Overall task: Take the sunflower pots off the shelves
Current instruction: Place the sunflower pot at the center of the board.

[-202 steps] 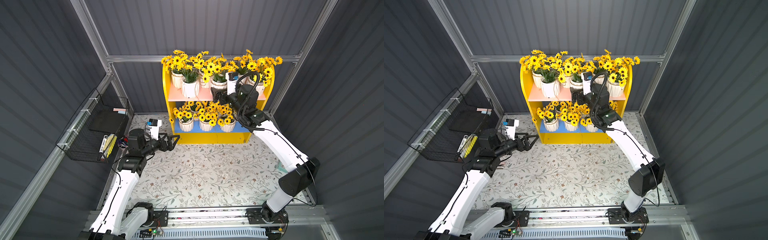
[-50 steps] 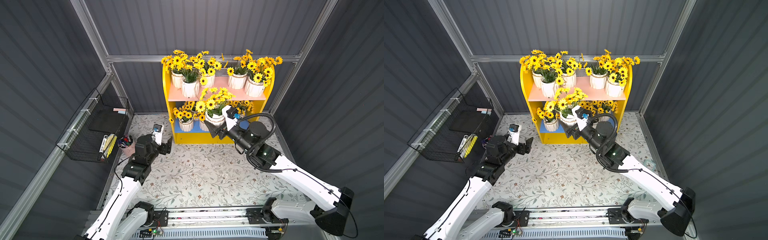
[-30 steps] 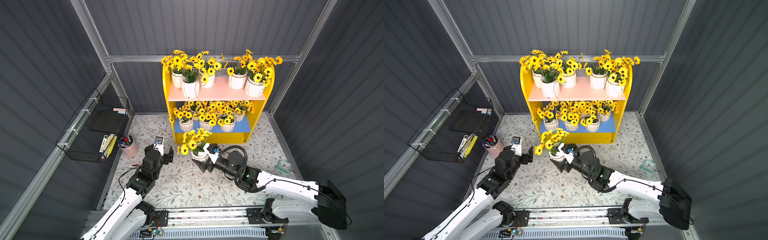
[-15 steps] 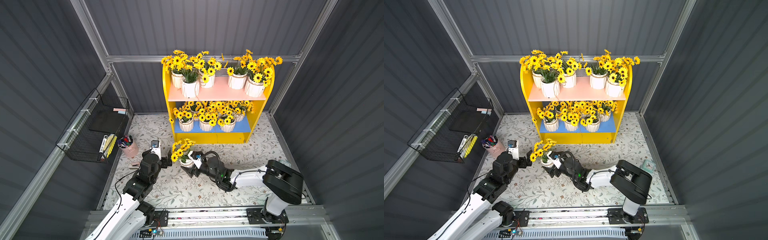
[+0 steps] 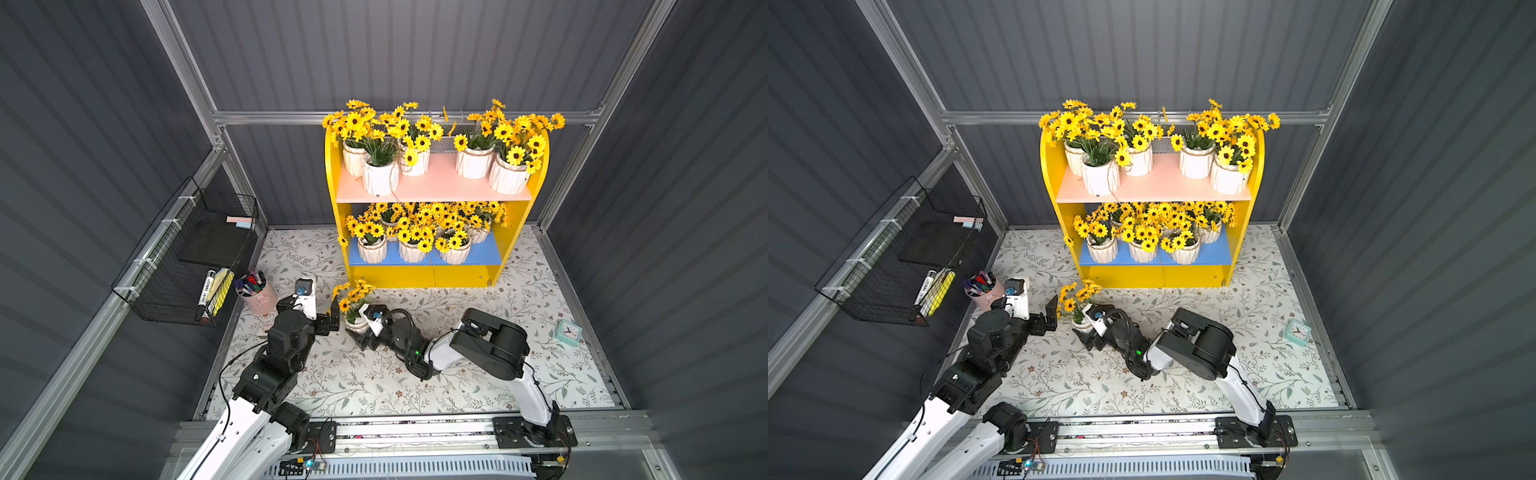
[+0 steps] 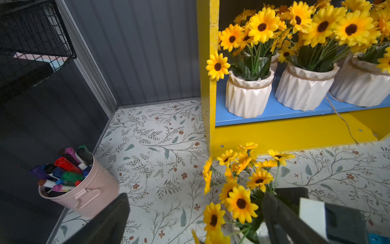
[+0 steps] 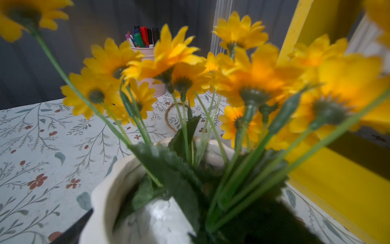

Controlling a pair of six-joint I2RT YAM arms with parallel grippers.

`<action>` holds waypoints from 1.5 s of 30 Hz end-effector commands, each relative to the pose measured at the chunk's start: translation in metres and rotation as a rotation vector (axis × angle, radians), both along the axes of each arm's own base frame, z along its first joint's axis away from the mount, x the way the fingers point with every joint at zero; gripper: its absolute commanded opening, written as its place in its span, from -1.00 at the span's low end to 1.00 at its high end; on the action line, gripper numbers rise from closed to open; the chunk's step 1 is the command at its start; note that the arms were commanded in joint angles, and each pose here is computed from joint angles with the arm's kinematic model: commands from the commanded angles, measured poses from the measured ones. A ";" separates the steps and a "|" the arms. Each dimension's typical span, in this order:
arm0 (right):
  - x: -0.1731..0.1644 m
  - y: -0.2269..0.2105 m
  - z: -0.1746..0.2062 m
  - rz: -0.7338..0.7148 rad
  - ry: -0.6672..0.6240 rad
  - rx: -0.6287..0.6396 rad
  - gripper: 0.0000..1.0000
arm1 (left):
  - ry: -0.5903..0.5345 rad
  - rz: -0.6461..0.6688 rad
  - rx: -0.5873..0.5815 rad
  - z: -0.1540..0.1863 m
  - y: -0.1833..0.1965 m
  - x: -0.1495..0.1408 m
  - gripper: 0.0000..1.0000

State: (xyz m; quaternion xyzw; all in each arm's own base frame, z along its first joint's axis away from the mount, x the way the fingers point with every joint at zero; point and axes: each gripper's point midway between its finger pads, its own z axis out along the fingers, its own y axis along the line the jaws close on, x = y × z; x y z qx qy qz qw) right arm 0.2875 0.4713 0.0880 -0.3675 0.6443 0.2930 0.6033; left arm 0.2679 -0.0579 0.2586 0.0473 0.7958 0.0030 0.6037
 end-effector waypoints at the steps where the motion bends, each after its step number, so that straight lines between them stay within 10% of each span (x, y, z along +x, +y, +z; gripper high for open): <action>1: 0.017 0.003 0.043 -0.030 -0.115 0.147 -0.75 | -0.031 -0.007 0.023 0.012 0.001 -0.002 0.99; 12: 0.041 0.008 -0.024 -0.016 0.017 0.076 -0.58 | -0.032 -0.008 0.044 0.007 0.001 0.000 0.99; 18: 0.036 0.002 -0.041 -0.020 0.064 0.017 0.97 | -0.024 -0.008 0.047 0.003 0.001 0.001 0.99; 45: 0.002 -0.050 -0.006 -0.009 0.128 -0.140 0.98 | -0.009 -0.080 0.013 0.015 -0.011 -0.003 0.99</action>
